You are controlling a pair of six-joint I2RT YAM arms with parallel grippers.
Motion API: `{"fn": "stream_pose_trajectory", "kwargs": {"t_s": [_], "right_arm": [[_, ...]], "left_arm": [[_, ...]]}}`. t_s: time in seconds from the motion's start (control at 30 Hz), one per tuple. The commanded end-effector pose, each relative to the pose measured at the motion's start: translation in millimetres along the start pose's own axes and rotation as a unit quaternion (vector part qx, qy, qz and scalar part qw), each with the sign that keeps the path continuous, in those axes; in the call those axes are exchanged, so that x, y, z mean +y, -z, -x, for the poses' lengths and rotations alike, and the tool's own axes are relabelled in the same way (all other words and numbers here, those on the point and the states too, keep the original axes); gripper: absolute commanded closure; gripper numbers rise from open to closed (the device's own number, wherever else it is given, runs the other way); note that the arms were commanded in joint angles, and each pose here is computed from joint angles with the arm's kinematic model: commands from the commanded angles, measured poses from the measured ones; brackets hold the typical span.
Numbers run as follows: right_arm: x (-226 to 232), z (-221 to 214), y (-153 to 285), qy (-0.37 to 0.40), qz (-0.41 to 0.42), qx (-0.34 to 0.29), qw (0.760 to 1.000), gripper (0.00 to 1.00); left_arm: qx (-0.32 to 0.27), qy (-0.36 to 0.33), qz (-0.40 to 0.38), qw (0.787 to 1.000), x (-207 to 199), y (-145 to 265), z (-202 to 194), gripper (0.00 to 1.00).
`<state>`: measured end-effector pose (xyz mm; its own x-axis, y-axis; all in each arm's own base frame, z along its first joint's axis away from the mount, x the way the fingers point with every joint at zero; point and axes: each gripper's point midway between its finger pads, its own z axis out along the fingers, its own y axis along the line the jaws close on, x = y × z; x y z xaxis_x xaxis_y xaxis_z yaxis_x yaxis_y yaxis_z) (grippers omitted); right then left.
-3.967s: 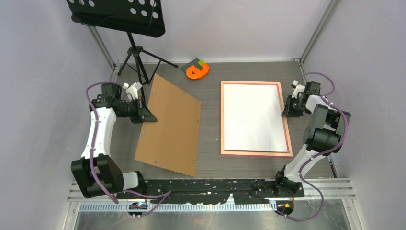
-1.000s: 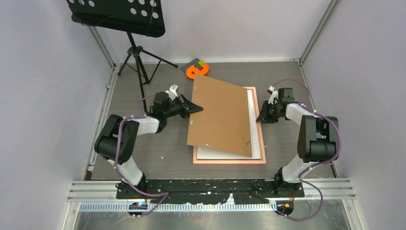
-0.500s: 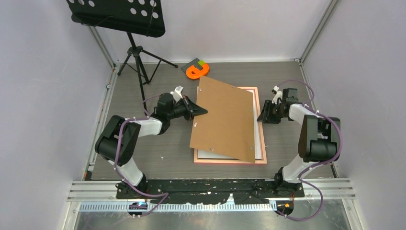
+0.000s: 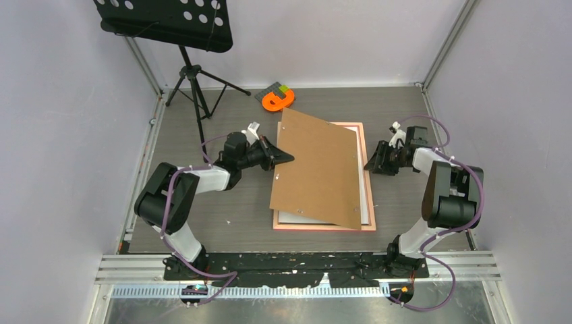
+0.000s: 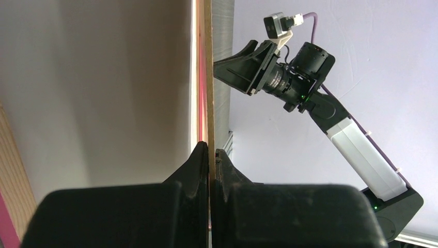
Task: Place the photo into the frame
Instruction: Move the photo frame to the center of the board.
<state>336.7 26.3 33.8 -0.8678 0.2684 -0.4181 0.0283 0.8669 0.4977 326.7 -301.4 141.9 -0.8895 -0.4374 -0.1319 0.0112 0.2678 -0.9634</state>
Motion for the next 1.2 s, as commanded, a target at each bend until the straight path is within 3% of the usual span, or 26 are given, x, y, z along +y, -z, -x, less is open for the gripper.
{"fn": "stream_pose_trajectory", "kwargs": {"t_s": [0.0, 0.87, 1.17], "right_arm": [[10, 2, -3, 0.006, 0.036, -0.002, 0.999, 0.53], [0, -6, -10, -0.017, 0.048, 0.017, 0.999, 0.57], [-1, -6, -8, -0.038, 0.068, 0.015, 0.997, 0.52]], "left_arm": [[-0.012, -0.023, -0.046, 0.999, -38, 2, 5, 1.00], [-0.014, -0.054, -0.089, 0.994, -70, 3, 11, 1.00], [-0.013, -0.074, -0.090, 0.993, -69, -3, 15, 1.00]]}}
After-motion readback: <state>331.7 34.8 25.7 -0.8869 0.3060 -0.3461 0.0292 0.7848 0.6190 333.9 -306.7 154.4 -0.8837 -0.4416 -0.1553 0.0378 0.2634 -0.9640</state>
